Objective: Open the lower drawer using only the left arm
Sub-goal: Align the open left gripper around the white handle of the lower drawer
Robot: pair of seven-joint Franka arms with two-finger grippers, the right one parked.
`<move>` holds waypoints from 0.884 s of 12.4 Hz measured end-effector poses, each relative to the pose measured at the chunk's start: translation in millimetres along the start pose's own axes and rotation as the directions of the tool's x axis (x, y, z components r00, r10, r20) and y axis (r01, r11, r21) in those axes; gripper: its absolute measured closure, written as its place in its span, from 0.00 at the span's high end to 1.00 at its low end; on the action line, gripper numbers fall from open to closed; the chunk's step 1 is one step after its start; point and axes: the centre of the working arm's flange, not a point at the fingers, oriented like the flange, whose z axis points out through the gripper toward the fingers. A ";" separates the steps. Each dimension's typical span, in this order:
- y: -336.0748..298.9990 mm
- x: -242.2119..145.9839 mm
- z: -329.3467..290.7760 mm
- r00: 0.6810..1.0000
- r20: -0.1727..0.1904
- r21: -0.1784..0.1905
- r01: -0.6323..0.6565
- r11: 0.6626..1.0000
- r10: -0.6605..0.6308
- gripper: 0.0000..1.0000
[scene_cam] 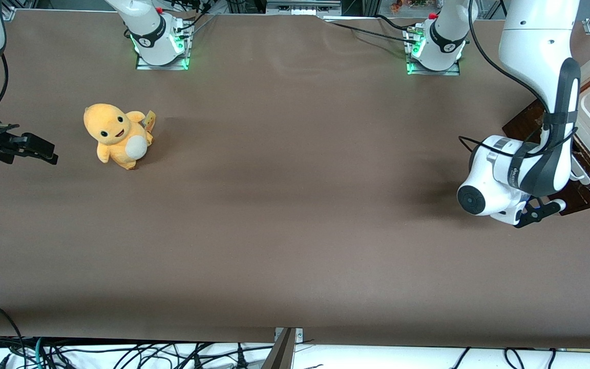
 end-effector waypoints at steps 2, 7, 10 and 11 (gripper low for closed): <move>5.1 -3.3 11.9 1.000 0.000 0.000 0.014 1.000 -0.014 1.00; 19.5 -12.9 32.4 0.999 -0.013 0.019 0.031 0.999 -0.031 1.00; 19.8 -15.7 50.6 0.999 -0.031 0.061 0.036 0.997 -0.034 1.00; 19.8 -16.5 54.7 0.999 -0.029 0.067 0.035 0.997 -0.033 1.00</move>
